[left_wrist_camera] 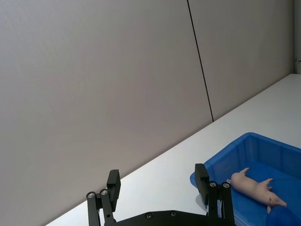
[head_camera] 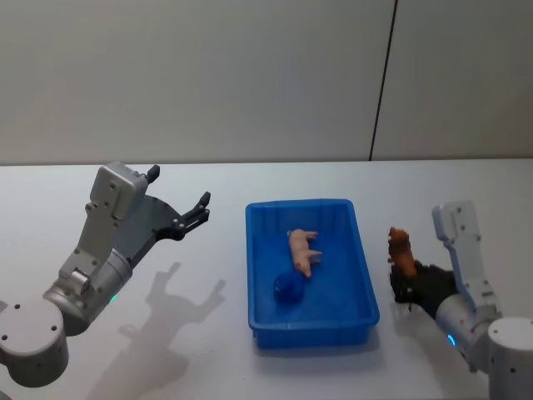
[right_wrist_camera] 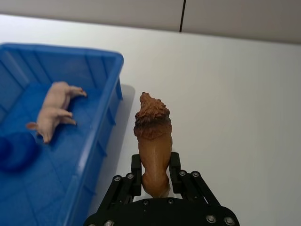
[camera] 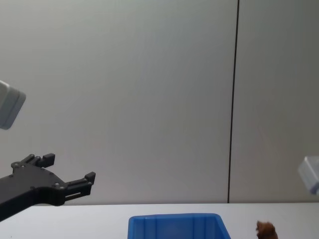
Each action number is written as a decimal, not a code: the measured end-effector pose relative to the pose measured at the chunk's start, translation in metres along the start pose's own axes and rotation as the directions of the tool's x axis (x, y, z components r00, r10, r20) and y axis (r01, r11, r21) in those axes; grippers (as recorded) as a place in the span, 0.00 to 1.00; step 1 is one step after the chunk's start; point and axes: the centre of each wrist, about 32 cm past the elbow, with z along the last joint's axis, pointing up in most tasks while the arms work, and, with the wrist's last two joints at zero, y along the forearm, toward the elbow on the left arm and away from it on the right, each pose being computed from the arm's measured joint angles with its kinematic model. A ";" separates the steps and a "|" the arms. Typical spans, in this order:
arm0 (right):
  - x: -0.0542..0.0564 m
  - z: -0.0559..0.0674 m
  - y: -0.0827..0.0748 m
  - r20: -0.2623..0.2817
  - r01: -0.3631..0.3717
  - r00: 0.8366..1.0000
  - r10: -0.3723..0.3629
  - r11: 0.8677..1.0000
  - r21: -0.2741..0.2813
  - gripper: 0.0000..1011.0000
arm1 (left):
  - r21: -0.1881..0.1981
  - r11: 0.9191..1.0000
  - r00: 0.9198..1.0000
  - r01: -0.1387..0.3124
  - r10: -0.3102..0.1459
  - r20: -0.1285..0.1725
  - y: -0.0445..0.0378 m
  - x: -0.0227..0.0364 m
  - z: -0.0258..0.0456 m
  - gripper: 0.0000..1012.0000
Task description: Pick up the two dolls from the table and place them into the box.
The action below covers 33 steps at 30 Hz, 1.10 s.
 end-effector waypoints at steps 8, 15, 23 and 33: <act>-0.003 0.017 -0.008 0.046 -0.018 0.999 0.013 0.995 0.099 0.33 | 0.000 1.000 1.000 0.000 0.000 0.000 0.0000 0.0000 0.0000 0.99; -0.008 0.032 -0.014 0.096 -0.066 0.994 0.049 0.980 0.185 0.33 | 0.000 1.000 1.000 0.000 0.000 0.000 0.0000 0.0000 0.0000 0.99; -0.014 0.047 -0.016 0.158 -0.163 0.980 0.124 0.951 0.262 0.33 | 0.000 1.000 1.000 0.000 0.000 0.000 0.0000 0.0000 0.0000 0.99; -0.024 0.060 -0.012 0.223 -0.300 0.945 0.239 0.904 0.305 0.58 | 0.000 1.000 1.000 0.000 0.000 0.000 0.0000 0.0000 0.0000 0.99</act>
